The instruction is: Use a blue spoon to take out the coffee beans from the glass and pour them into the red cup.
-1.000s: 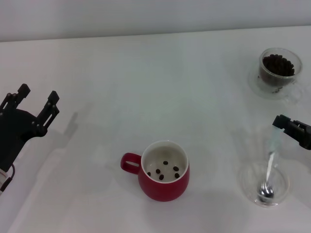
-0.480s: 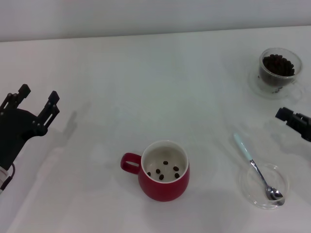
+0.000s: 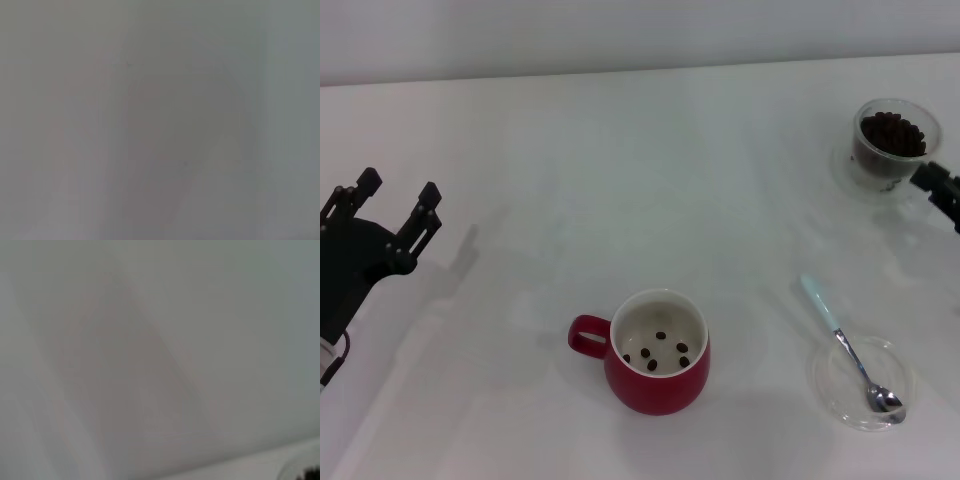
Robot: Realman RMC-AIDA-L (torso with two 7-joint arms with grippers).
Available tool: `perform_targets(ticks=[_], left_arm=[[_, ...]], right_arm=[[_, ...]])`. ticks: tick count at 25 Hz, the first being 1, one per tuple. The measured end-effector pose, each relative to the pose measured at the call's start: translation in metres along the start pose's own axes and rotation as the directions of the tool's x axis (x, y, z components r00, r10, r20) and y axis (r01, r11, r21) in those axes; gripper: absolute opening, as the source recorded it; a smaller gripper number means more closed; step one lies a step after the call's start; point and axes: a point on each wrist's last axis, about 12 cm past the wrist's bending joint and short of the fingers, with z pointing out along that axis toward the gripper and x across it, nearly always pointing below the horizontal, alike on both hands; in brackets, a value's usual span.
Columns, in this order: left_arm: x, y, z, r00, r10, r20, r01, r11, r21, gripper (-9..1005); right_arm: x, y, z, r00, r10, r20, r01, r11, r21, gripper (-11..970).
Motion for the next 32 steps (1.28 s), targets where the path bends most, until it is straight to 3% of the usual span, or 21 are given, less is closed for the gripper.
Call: perform_targets(ticks=[7, 16, 22, 32], left_arm=[[-0.003, 0.003, 0.004, 1.000, -0.001, 0.013, 0.001, 1.000, -0.019, 728], [-0.004, 0.007, 0.011, 1.000, -0.003, 0.006, 0.003, 0.999, -0.040, 728], [-0.009, 0.017, 0.019, 1.000, -0.014, 0.017, 0.016, 0.994, -0.105, 730], [-0.022, 0.032, 0.026, 0.994, -0.041, 0.106, 0.063, 0.975, -0.214, 733]], right_arm=[[-0.006, -0.002, 0.011, 0.984, -0.146, 0.100, 0.139, 0.987, 0.076, 239], [-0.012, -0.015, -0.001, 0.940, -0.280, 0.196, 0.224, 0.938, 0.265, 255], [-0.009, -0.021, -0.005, 0.905, -0.395, 0.159, 0.317, 0.874, 0.368, 265], [-0.018, -0.041, 0.008, 0.852, -0.524, 0.005, 0.455, 0.744, 0.489, 374]])
